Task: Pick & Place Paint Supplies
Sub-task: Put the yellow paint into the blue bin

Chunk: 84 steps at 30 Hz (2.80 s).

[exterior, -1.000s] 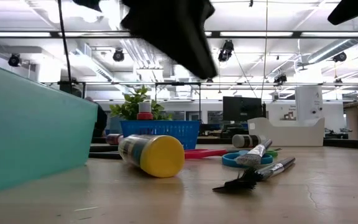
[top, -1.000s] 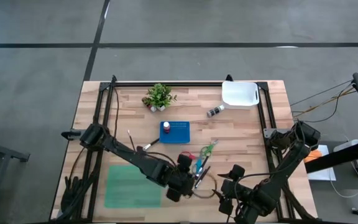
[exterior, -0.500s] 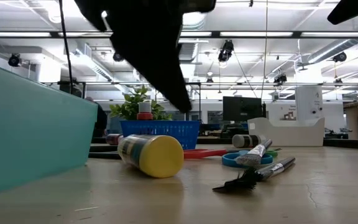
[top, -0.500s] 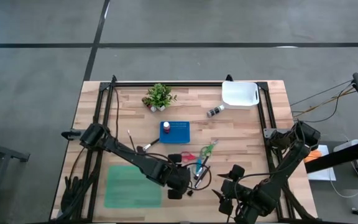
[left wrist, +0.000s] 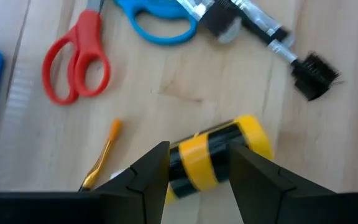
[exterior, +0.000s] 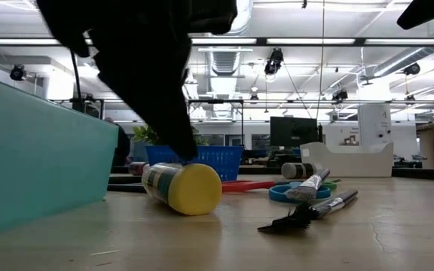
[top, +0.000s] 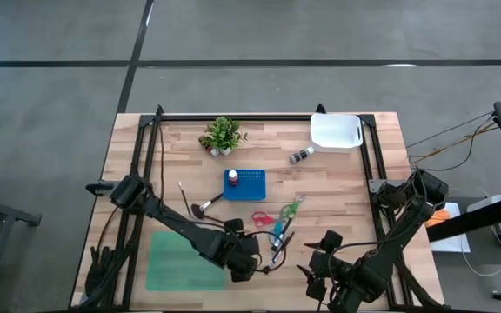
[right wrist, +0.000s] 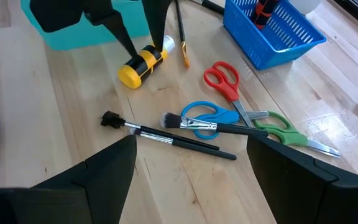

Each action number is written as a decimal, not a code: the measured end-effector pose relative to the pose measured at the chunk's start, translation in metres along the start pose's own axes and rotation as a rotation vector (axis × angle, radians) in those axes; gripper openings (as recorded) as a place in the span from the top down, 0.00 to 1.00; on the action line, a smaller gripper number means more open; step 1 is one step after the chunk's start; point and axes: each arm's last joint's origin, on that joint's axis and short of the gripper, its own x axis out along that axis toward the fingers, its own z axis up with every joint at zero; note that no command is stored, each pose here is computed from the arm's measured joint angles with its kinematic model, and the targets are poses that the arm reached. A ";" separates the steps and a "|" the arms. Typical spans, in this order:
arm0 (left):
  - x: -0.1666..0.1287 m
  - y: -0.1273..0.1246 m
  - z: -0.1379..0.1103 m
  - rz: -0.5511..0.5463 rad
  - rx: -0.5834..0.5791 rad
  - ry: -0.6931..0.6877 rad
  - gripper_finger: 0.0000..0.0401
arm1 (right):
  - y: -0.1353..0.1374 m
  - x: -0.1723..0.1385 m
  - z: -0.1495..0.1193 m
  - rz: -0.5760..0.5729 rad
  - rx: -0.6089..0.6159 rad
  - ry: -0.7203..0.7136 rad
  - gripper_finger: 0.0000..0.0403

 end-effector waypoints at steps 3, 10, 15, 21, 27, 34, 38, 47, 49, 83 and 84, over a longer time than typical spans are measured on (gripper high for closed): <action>-0.001 -0.002 -0.004 0.016 -0.017 0.011 0.59 | 0.000 0.000 0.000 0.000 0.001 0.000 0.24; -0.003 -0.005 -0.010 0.030 -0.003 0.038 0.59 | 0.000 0.000 0.000 0.001 0.005 0.000 0.24; -0.005 -0.003 -0.017 0.066 -0.011 0.088 0.59 | 0.000 0.000 0.000 0.001 0.007 0.000 0.24; -0.007 -0.004 -0.024 0.060 -0.012 0.153 0.59 | 0.000 0.000 0.000 0.002 0.008 -0.001 0.24; -0.010 -0.008 -0.031 0.039 0.003 0.210 0.59 | 0.000 0.000 0.000 0.003 0.009 -0.001 0.24; -0.014 -0.014 -0.035 -0.042 0.069 0.266 0.59 | 0.001 0.000 0.000 0.004 0.010 -0.001 0.24; -0.017 -0.020 -0.038 -0.111 0.092 0.304 0.59 | 0.001 0.000 0.000 0.005 0.011 -0.002 0.24; -0.025 -0.026 -0.030 -0.157 0.188 0.181 0.59 | 0.001 0.000 0.000 0.005 0.001 -0.002 0.24; -0.029 -0.027 -0.024 -0.165 0.261 0.104 0.59 | 0.001 0.000 0.000 0.005 0.002 -0.001 0.24; -0.003 -0.019 -0.013 -0.050 0.807 -0.089 0.42 | 0.001 0.000 0.000 0.016 0.003 0.024 0.24; -0.003 -0.020 -0.013 -0.050 0.797 -0.089 0.42 | 0.001 0.000 0.000 0.016 0.004 0.024 0.24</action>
